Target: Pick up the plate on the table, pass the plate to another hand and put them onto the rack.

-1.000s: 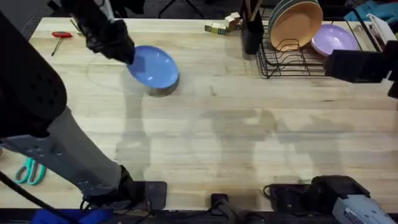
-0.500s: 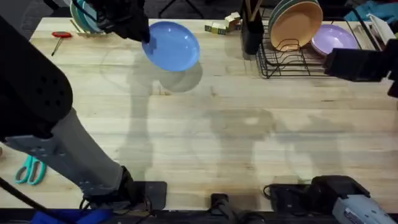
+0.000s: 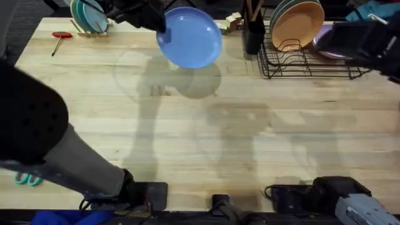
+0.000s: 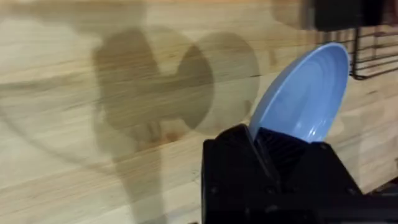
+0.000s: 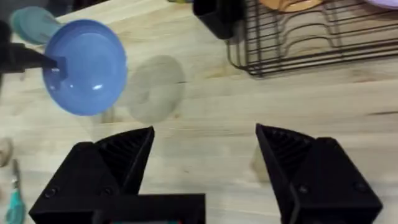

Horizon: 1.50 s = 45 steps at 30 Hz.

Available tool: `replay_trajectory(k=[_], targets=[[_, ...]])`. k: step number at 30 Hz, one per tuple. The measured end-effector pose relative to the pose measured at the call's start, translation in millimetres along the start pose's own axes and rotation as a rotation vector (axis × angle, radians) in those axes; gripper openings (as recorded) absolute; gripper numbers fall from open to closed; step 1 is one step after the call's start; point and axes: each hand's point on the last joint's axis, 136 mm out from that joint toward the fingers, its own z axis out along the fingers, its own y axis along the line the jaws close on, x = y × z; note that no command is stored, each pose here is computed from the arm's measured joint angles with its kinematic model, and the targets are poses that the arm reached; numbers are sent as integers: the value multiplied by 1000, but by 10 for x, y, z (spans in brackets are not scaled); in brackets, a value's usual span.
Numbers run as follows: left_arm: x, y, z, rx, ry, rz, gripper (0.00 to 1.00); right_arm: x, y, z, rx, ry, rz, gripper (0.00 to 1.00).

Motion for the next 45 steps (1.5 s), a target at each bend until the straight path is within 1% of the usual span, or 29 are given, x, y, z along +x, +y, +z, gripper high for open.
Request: replay_trajectory(k=[5, 10, 15, 21, 26, 32, 36, 45], targets=[[55, -287, -78, 31, -15, 63, 43, -65, 118, 185, -72, 34, 23, 992], [117, -498, -74, 54, -8, 112, 43, -76, 281, 324, -146, 69, 19, 992], [182, -673, -41, 74, 6, 151, 44, -28, 447, 426, -200, 107, -10, 992], [247, -822, 8, 90, 25, 187, 44, 63, 617, 541, -246, 157, -42, 992], [278, -887, 29, 97, 33, 202, 44, 125, 672, 640, -256, 195, -52, 992], [280, -890, 30, 97, 33, 203, 44, 196, 726, 752, -263, 235, -62, 992], [280, -890, 31, 97, 34, 203, 44, 189, 752, 848, -267, 242, -67, 992], [280, -890, 30, 97, 33, 203, 44, 235, 717, 1207, -245, 297, -52, 992]])
